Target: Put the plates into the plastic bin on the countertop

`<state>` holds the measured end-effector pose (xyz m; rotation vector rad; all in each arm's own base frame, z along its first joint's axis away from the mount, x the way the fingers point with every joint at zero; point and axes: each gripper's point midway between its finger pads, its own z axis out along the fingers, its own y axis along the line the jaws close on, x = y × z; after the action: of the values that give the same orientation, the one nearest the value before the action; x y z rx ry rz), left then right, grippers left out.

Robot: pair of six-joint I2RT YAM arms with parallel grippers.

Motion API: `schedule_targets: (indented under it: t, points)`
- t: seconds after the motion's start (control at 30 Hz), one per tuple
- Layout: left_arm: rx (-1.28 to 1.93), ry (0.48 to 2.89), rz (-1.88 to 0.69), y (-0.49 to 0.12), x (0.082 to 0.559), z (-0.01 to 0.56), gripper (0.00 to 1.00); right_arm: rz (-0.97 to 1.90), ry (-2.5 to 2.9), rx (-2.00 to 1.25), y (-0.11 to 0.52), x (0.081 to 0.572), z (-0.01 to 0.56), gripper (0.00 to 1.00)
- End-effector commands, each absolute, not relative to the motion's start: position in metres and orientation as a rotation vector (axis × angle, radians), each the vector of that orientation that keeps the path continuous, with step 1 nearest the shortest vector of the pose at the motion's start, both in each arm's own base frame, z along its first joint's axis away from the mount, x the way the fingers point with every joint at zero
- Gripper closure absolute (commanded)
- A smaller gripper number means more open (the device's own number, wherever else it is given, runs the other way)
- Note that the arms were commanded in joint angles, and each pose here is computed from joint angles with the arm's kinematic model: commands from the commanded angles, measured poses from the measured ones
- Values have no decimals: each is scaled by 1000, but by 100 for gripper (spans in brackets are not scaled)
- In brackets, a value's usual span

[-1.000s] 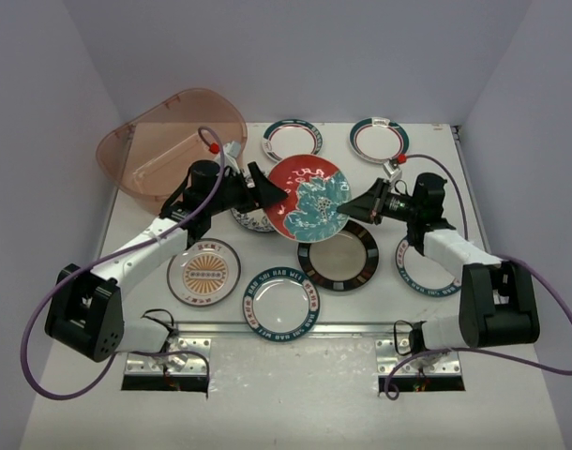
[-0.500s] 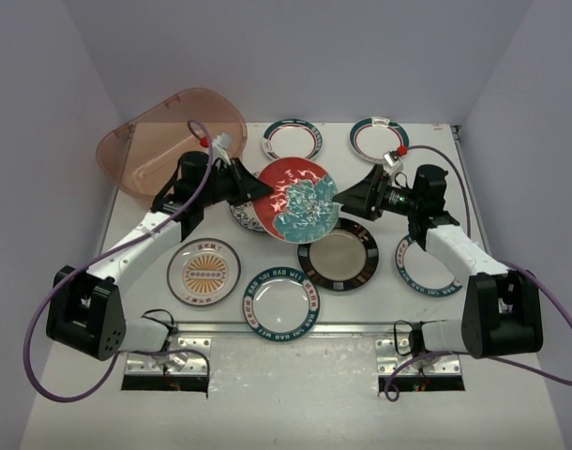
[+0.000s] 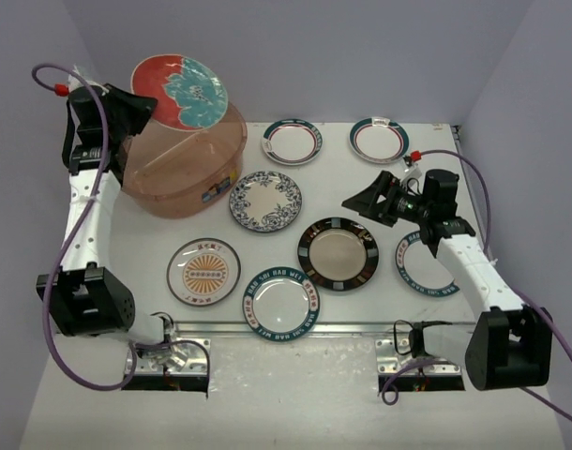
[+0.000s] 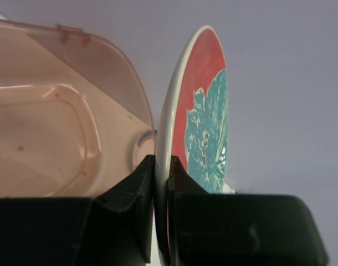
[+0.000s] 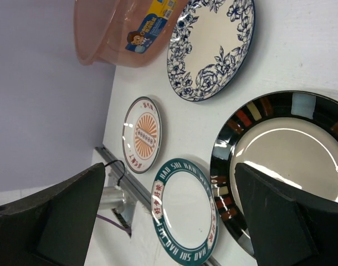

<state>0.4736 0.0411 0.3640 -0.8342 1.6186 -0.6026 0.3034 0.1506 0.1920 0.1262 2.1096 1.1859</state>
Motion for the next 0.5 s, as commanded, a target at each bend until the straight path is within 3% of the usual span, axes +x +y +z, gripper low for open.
schedule_targets:
  t: [0.0, 0.37, 0.4, 0.47]
  points:
    - [-909, 1628, -585, 63, 518, 342, 100, 1065, 2094, 86, 139, 296, 193, 1]
    - [-992, 1795, -592, 93, 589, 232, 100, 956, 2135, -11, 129, 272, 180, 1]
    - [-1007, 1806, -593, 94, 591, 223, 97, 927, 2141, -3, 126, 272, 177, 1]
    - [-1031, 1835, -572, 97, 596, 205, 81, 867, 2161, 14, 119, 272, 169, 1]
